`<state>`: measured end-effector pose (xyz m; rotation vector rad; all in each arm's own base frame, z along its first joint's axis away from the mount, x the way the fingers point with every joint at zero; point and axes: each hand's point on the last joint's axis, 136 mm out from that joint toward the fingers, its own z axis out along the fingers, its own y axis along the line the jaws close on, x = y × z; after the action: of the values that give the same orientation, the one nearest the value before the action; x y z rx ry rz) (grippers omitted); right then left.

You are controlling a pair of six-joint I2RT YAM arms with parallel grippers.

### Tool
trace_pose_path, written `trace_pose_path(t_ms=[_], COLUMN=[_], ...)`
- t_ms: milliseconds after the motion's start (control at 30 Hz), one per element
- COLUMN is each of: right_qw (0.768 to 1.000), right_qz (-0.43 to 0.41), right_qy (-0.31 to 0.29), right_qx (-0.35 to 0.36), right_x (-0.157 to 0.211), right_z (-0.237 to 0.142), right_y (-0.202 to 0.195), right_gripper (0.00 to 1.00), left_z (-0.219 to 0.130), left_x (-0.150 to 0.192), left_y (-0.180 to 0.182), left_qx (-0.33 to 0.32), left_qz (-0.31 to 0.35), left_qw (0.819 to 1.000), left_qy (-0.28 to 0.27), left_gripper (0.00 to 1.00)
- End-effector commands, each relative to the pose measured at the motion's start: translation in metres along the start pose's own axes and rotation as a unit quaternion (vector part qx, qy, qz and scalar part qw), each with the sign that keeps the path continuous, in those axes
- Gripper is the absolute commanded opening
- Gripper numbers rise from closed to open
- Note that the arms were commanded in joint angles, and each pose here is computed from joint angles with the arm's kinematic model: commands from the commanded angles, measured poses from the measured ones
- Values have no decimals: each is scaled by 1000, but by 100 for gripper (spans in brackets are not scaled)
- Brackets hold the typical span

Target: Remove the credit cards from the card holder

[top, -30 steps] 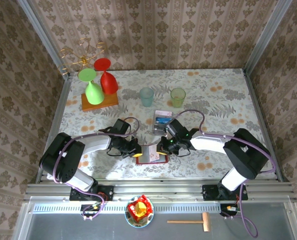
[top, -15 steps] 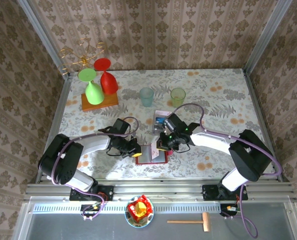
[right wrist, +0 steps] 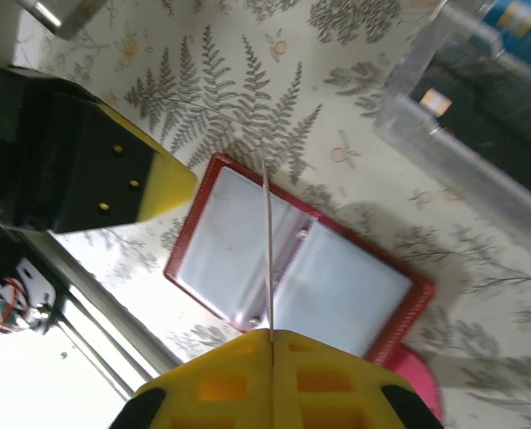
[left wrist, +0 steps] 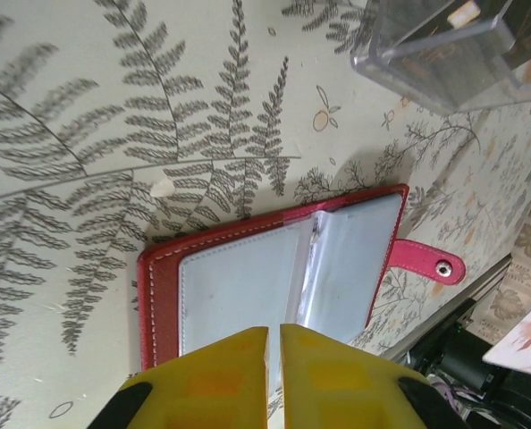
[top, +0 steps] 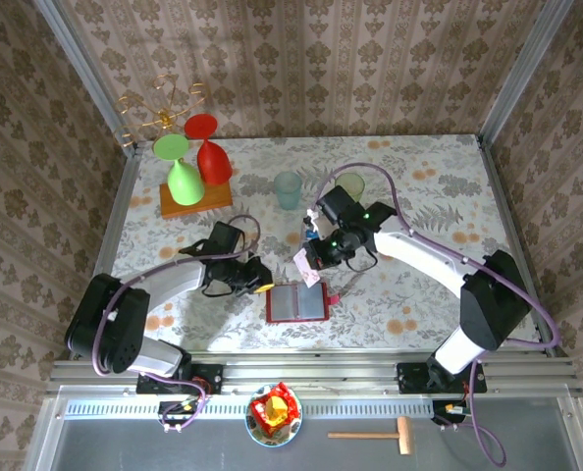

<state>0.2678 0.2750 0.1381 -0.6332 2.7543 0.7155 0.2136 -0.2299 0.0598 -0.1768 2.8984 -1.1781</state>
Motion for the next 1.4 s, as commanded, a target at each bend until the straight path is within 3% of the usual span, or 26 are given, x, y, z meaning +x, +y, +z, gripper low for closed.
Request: trace_pose_path(t_ms=[0,267,600,1367], right_qw=[992,956,918,887], right_qz=[-103,-261,-348,-413], right_qy=[68,117,168,187], right_qx=[36,66,95,89], right_x=[13,-16,-57,-109], right_z=[-8,-22,-20,-3], right_y=[-24,-44,-77,-108], right_gripper=[0,0,0,0], left_z=[-9,-19,-33,-35], left_x=[-5,-13,-24,-44], left_y=[-5,-5,2,9], left_qx=[6,23,19,15], left_qz=[17,16,5,-25], left_qw=[1000,1000,1000,999], left_qy=[-9,-8,-15,-17], left_gripper=[12,12,13,12])
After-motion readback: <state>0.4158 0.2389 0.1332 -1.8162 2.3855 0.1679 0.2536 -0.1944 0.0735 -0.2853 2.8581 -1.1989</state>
